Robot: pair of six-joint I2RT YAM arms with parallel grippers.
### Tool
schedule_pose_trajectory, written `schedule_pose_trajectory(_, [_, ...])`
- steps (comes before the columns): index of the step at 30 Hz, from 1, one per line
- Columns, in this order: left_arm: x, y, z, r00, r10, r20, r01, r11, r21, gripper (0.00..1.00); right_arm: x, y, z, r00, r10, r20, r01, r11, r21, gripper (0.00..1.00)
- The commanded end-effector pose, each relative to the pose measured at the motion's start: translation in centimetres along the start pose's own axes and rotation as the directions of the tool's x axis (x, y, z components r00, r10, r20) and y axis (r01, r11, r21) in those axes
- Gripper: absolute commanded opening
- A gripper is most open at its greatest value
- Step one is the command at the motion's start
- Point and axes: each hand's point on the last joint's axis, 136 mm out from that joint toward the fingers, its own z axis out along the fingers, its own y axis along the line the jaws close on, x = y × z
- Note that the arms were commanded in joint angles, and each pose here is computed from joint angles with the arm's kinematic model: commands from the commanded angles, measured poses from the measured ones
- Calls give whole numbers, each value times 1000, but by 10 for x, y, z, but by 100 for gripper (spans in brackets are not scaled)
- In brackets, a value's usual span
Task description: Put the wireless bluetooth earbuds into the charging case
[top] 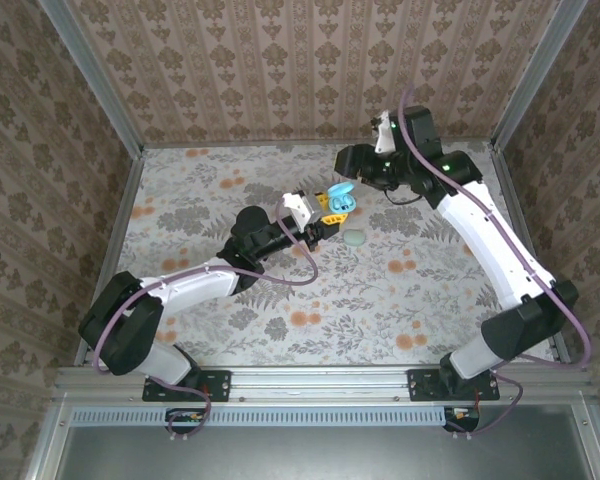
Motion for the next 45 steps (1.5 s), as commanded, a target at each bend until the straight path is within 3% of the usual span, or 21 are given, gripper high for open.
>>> schedule_pose_trajectory(1, [-28,11,-4,997,-20,71,23,999,-32,27,24,6,-6,994,-29,-108,23,998,-54,59])
schedule_pose_trajectory(8, [-38,26,-9,988,-79,134,87,995,-55,27,47,3,-12,986,61,-156,-89,979,-182,62])
schedule_pose_trajectory(15, [-43,22,-9,987,-89,135,94,995,-29,28,45,30,-11,962,133,-237,-221,890,-399,63])
schedule_pose_trajectory(21, [-49,24,-10,985,-85,149,92,995,-38,28,47,34,-11,944,151,-294,-279,841,-463,59])
schedule_pose_trajectory(29, [-48,23,-11,986,-93,137,98,995,-33,30,47,22,-10,943,190,-273,-298,845,-444,36])
schedule_pose_trajectory(31, [-43,21,-12,989,-97,111,101,994,-32,35,46,9,-7,941,220,-256,-313,854,-416,31])
schedule_pose_trajectory(33, [-33,21,-12,992,-108,70,111,993,-30,54,45,3,-12,946,238,-219,-311,853,-418,29])
schedule_pose_trajectory(37, [-3,15,-19,988,-151,-36,150,988,-31,73,48,-22,-7,942,299,-153,-335,859,-388,27])
schedule_pose_trajectory(41, [42,8,-38,965,-202,-167,192,979,-73,81,69,-68,12,926,368,-86,-377,884,-276,28])
schedule_pose_trajectory(43, [58,4,-53,952,-227,-203,208,972,-108,90,90,-97,30,911,405,-84,-413,888,-202,27])
schedule_pose_trajectory(45, [65,4,-69,944,-243,-222,213,965,-151,91,111,-123,46,895,435,-94,-445,885,-137,27])
